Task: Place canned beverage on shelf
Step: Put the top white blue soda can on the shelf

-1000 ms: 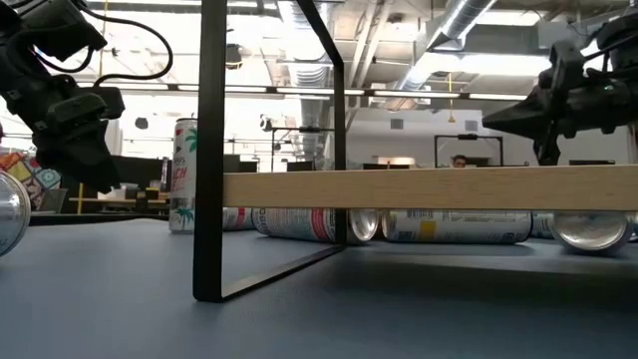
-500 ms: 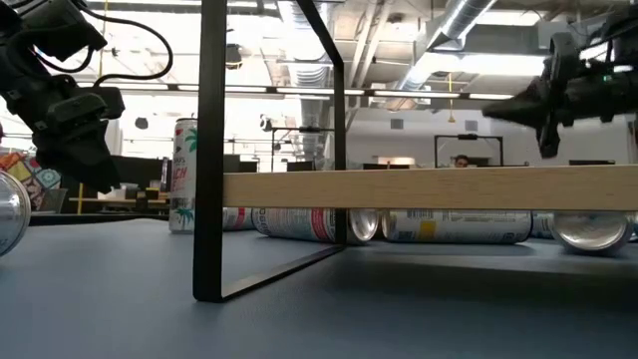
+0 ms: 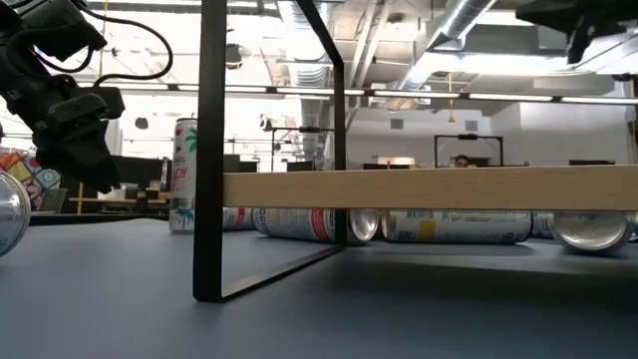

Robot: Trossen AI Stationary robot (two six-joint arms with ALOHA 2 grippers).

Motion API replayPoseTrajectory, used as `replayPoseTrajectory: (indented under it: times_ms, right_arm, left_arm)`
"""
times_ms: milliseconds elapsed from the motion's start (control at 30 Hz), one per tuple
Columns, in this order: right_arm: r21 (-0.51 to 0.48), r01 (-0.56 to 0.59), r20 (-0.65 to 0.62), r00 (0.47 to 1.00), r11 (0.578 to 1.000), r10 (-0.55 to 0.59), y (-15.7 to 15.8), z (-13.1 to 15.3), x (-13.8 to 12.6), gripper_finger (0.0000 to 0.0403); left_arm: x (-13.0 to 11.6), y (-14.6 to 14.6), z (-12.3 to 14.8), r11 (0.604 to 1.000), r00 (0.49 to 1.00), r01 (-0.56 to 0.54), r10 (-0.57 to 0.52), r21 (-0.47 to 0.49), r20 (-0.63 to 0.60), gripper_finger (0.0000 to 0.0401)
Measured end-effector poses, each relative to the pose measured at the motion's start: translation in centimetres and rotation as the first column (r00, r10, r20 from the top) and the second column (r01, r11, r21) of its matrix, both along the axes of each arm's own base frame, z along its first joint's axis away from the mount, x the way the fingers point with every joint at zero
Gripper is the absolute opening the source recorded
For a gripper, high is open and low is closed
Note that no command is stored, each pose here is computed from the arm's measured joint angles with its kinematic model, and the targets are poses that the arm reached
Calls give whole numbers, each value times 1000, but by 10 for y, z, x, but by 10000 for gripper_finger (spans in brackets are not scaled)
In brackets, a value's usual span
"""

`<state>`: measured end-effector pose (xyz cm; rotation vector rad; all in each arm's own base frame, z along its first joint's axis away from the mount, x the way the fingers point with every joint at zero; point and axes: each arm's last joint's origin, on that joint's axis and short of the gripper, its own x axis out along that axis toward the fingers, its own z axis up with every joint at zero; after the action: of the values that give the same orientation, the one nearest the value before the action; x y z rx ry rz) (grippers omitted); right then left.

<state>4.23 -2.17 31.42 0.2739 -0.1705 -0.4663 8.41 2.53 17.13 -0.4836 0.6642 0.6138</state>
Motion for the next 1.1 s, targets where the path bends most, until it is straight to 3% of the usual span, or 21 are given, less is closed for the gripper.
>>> replayPoseTrajectory:
  times_ms: [200,333,467,700,800,967,1033,1100]
  right_arm:
    - [74,156,-244,961,985,-134,-3,32,-3,41]
    - [83,310,-447,861,947,-243,-14,38,9,83]
    - [64,311,-610,764,948,-210,-26,35,33,117]
    - [43,424,-756,606,905,-248,-56,26,71,177]
    - [53,475,-832,507,879,-224,-72,14,83,209]
    - [71,547,-954,280,834,-103,-98,-17,93,265]
    - [117,552,-971,237,825,-21,-107,-28,99,280]
    - [169,546,-972,229,820,48,-114,-38,105,289]
  left_arm:
    - [0,0,0,1000,1000,0,0,0,0,270]
    - [0,0,0,1000,1000,0,0,0,0,270]
    - [0,0,0,1000,1000,0,0,0,0,270]
    - [0,0,0,1000,1000,0,0,0,0,270]
    - [0,0,0,1000,1000,1,-1,0,0,270]
    - [0,0,0,1000,1000,0,0,0,0,270]
    - [0,0,0,1000,1000,1,-1,-1,0,270]
    - [0,0,0,1000,1000,1,-1,-1,0,270]
